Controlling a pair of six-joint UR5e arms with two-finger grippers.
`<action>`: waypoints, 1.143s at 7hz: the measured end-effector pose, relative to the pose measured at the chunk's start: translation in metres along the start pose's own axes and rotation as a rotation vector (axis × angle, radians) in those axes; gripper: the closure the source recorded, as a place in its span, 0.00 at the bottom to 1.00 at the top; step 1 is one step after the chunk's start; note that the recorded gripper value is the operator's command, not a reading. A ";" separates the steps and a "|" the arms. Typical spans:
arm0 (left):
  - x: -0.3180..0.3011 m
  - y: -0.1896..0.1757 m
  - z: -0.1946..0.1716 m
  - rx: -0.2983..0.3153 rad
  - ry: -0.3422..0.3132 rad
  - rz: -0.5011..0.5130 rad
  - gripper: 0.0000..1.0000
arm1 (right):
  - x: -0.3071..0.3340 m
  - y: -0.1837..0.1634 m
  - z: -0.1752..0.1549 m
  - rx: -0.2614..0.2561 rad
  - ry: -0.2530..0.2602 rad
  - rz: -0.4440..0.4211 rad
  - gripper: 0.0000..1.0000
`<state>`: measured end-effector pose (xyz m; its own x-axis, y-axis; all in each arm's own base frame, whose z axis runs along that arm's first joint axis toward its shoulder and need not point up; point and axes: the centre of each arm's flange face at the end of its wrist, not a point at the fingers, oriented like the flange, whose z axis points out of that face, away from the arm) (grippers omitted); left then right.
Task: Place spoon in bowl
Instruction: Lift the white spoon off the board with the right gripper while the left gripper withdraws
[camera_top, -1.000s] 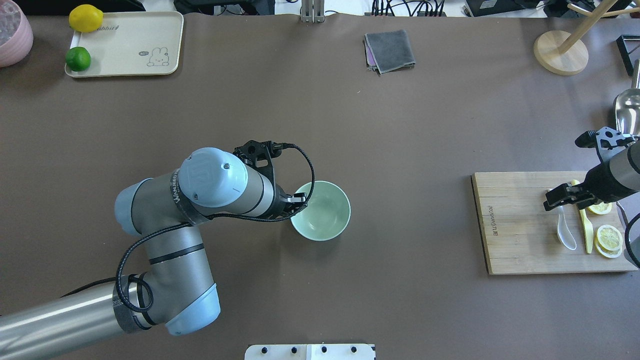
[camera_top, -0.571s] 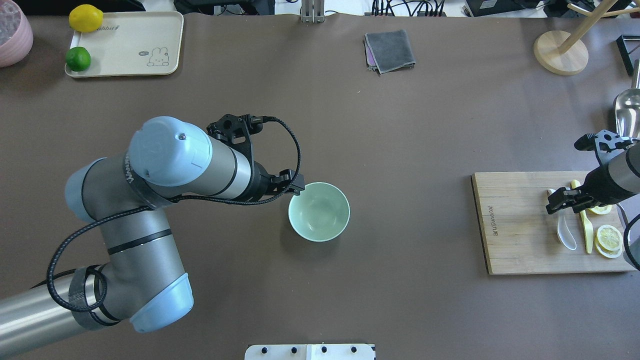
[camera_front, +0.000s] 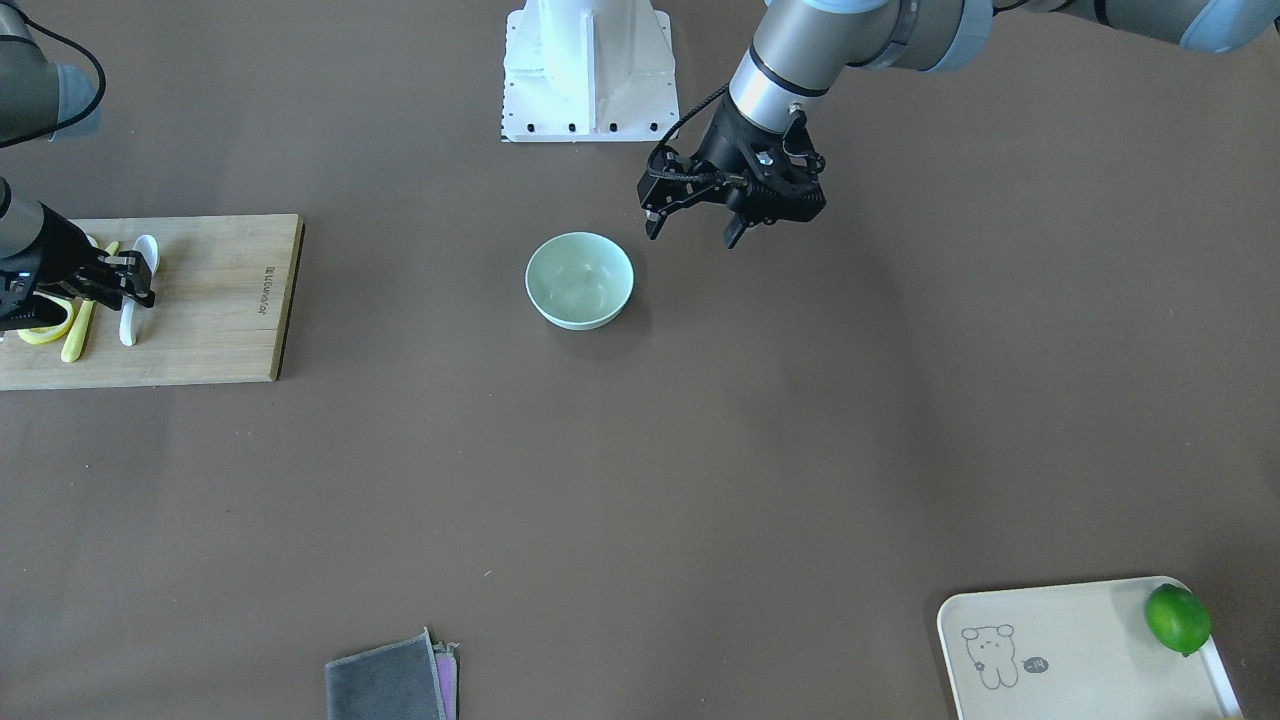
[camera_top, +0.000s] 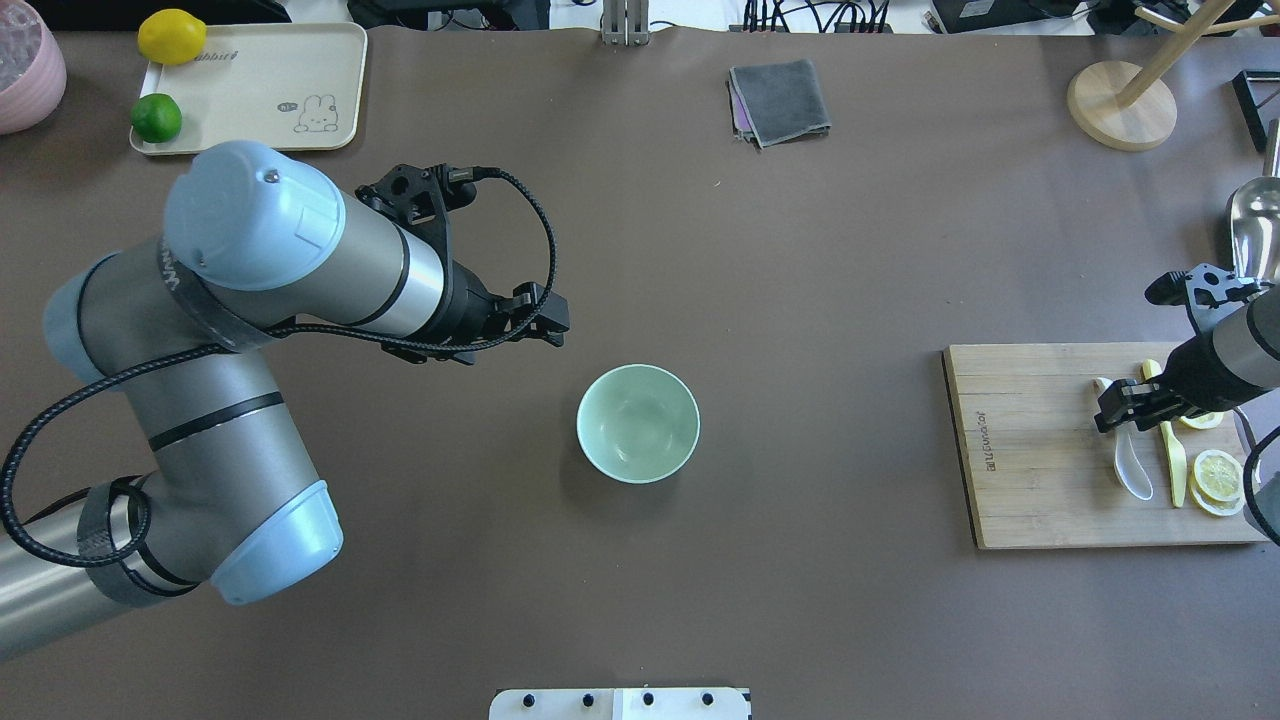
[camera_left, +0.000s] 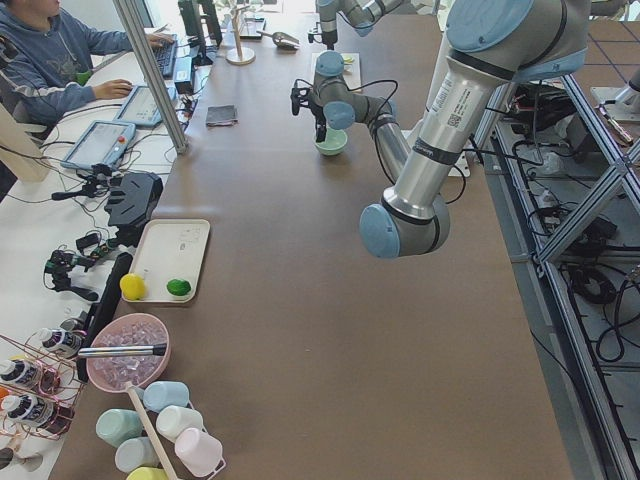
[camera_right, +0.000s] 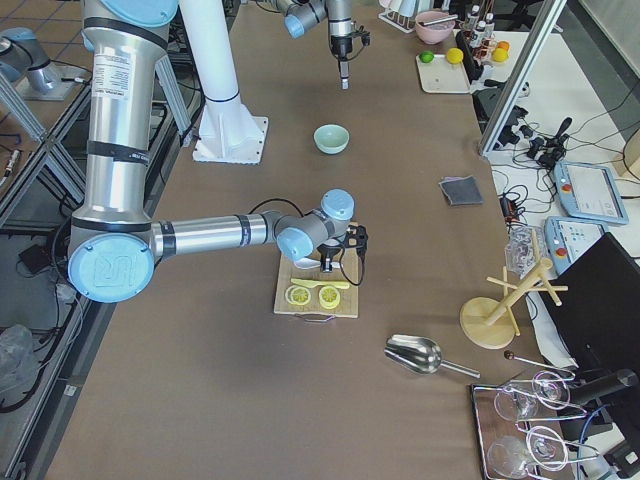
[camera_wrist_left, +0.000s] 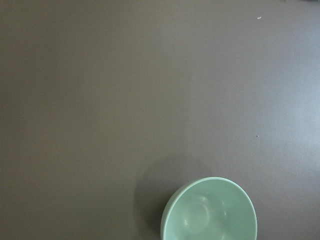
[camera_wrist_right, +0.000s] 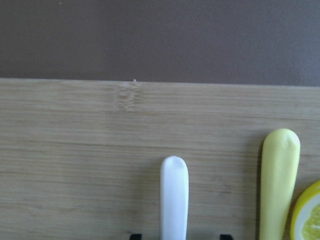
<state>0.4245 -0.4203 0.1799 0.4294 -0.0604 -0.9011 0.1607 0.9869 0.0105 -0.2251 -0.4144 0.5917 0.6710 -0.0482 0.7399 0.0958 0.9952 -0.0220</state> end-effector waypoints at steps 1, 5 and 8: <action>-0.004 -0.003 -0.004 -0.001 0.001 0.002 0.03 | -0.002 0.000 -0.001 0.000 -0.004 -0.003 1.00; -0.098 -0.033 -0.030 -0.036 -0.063 0.151 0.03 | -0.105 -0.031 -0.038 0.058 -0.114 0.031 1.00; -0.281 -0.091 -0.086 -0.087 -0.174 0.350 0.03 | -0.289 -0.059 -0.060 0.111 -0.171 0.179 1.00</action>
<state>0.2131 -0.4803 0.3950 0.5901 0.2652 -0.7625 -0.0951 0.9607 0.2606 -0.3809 -0.4643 0.3389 0.5351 0.1348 0.8340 -0.1005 0.9903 -0.0956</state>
